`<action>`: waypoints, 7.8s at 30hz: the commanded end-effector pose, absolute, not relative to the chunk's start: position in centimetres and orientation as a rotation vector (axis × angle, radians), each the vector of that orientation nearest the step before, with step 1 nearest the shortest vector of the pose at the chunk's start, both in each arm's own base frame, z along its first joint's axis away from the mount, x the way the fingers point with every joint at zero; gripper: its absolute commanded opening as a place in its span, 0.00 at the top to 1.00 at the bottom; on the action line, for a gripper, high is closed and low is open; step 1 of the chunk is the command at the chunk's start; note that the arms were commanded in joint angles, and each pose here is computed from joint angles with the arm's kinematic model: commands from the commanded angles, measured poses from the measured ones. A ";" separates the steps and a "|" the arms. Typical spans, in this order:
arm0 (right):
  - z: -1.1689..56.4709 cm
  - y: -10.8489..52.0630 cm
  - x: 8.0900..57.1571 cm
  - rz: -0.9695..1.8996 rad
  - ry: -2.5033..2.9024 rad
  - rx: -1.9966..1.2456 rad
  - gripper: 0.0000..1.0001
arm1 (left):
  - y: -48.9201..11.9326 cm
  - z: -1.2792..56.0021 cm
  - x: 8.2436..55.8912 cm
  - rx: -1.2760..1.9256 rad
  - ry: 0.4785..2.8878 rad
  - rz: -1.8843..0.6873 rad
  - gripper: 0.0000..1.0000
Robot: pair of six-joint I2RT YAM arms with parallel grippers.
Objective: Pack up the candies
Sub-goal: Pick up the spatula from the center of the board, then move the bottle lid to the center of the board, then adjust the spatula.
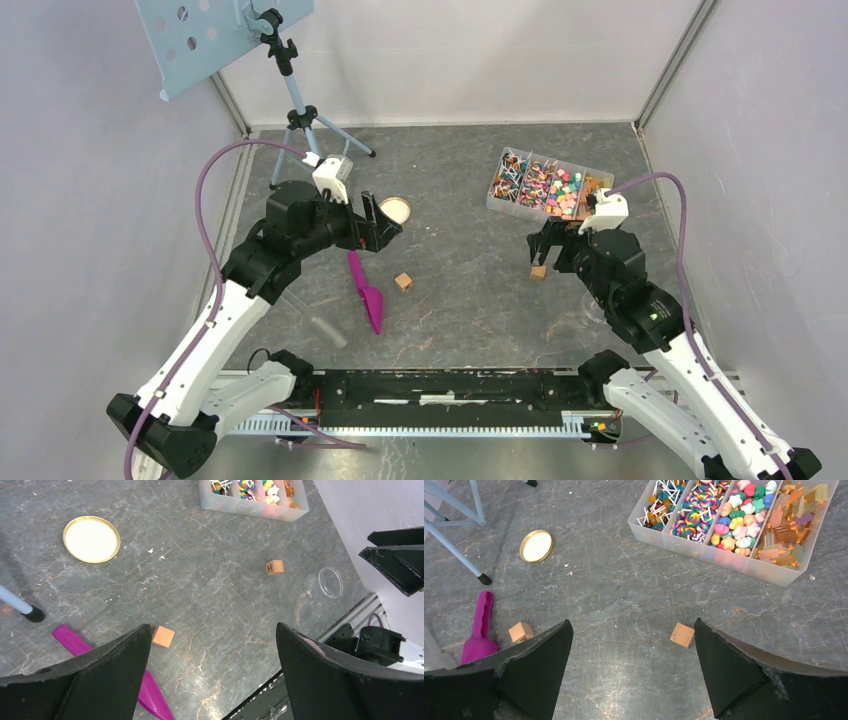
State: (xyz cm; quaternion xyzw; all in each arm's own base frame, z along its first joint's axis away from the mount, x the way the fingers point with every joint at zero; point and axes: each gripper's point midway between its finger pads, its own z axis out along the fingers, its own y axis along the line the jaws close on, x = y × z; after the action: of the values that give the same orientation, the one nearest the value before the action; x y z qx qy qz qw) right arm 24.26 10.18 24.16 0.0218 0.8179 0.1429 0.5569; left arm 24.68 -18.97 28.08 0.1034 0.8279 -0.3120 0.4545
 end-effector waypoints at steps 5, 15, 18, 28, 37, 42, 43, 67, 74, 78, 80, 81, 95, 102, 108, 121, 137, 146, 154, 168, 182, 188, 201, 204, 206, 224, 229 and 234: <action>25.1 9.8 24.4 0.331 1.893 0.078 0.02 | -17.5 27.5 26.3 0.140 2.055 -0.658 0.00; 24.1 8.8 24.4 0.281 1.915 0.138 0.02 | -7.7 22.7 28.0 -0.357 2.137 -0.060 0.00; 24.2 9.0 24.2 0.298 1.911 0.126 0.02 | -7.6 21.2 27.9 -0.376 2.175 -0.035 0.00; 23.2 9.8 23.9 0.326 1.928 0.055 0.02 | -8.0 12.3 28.0 -0.564 2.302 0.012 0.22; 23.6 11.4 23.4 0.405 1.896 -0.071 0.02 | -9.5 8.0 28.3 -0.511 2.402 -0.013 0.30; 25.1 12.5 22.5 0.498 1.786 -0.145 0.02 | -9.9 6.2 28.3 -0.512 2.438 -0.007 0.34; 25.2 12.6 22.5 0.506 1.774 -0.152 0.02 | -10.0 6.0 28.4 -0.512 2.440 -0.014 0.35; 25.3 13.4 22.1 0.547 1.766 -0.205 0.02 | -10.3 4.1 27.9 -0.455 2.502 -0.009 0.74; 24.5 14.0 22.2 0.585 1.784 -0.186 0.02 | -11.5 6.6 28.2 -0.386 2.478 -0.110 0.80; 23.8 15.1 22.0 0.654 1.798 -0.190 0.02 | -12.9 9.1 28.5 -0.280 2.451 -0.218 0.84; 23.4 15.2 22.2 0.659 1.814 -0.179 0.02 | -13.4 10.4 28.6 -0.237 2.428 -0.262 0.85; 23.3 15.2 22.3 0.656 1.823 -0.162 0.02 | -13.8 11.2 28.6 -0.219 2.411 -0.295 0.86; 16.2 4.3 22.6 -0.016 2.136 0.600 0.02 | -20.8 24.7 25.6 0.214 2.004 -0.902 0.86; 13.2 1.3 21.2 -0.225 2.135 0.706 0.06 | -20.4 24.5 23.8 0.337 1.996 -0.891 0.86; 10.0 1.0 20.7 -0.257 2.167 0.723 0.18 | -19.3 23.3 23.0 0.390 2.020 -0.814 0.86; 7.2 -1.0 20.2 -0.391 2.141 0.608 0.58 | -20.4 25.1 21.4 0.493 1.935 -0.912 0.86; 14.7 3.8 24.0 -0.137 2.090 0.132 1.00 | -19.6 25.0 21.6 0.488 1.934 -0.852 0.86; 18.1 16.1 27.1 0.390 1.991 -0.410 1.00 | -17.1 25.4 22.6 0.391 1.912 -0.697 0.86; 16.4 24.2 28.1 0.516 1.965 -0.593 1.00 | -15.9 25.8 22.8 0.350 1.887 -0.637 0.88; 12.4 26.1 29.1 0.459 2.056 -0.596 0.83 | -17.1 26.6 21.8 0.397 1.811 -0.731 0.88; 26.4 29.6 24.8 0.940 1.820 -0.575 0.21 | -20.8 28.2 19.3 0.682 1.567 -0.931 0.89; 31.2 31.7 21.5 1.221 1.712 -0.642 0.02 | -22.2 27.3 18.8 0.805 1.491 -0.983 0.92; 27.7 33.5 22.4 1.301 1.988 -0.514 0.20 | -23.7 26.2 19.7 0.949 1.377 -0.956 0.94; 27.1 34.2 22.4 1.358 1.995 -0.490 0.25 | -24.1 25.5 20.0 0.983 1.385 -0.956 0.94; 26.2 34.5 22.6 1.365 2.026 -0.474 0.32 | -24.3 25.1 20.2 0.996 1.393 -0.952 0.95; 28.4 32.3 24.9 1.105 1.755 -0.595 0.95 | -19.8 27.1 25.8 0.478 1.726 -0.712 0.19; 31.1 27.8 25.7 0.784 1.479 -0.649 0.97 | -17.5 28.6 26.9 0.126 2.007 -0.663 0.11; 34.3 24.3 22.6 0.588 1.034 -0.751 0.96 | -18.8 28.9 27.6 -0.212 2.106 -0.873 0.13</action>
State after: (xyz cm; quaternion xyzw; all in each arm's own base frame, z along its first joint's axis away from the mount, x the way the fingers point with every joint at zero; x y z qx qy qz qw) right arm 23.28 27.08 29.89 -0.2980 0.6307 0.3648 0.6167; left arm 28.04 -19.29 31.78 0.0876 0.7905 -0.3118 0.5199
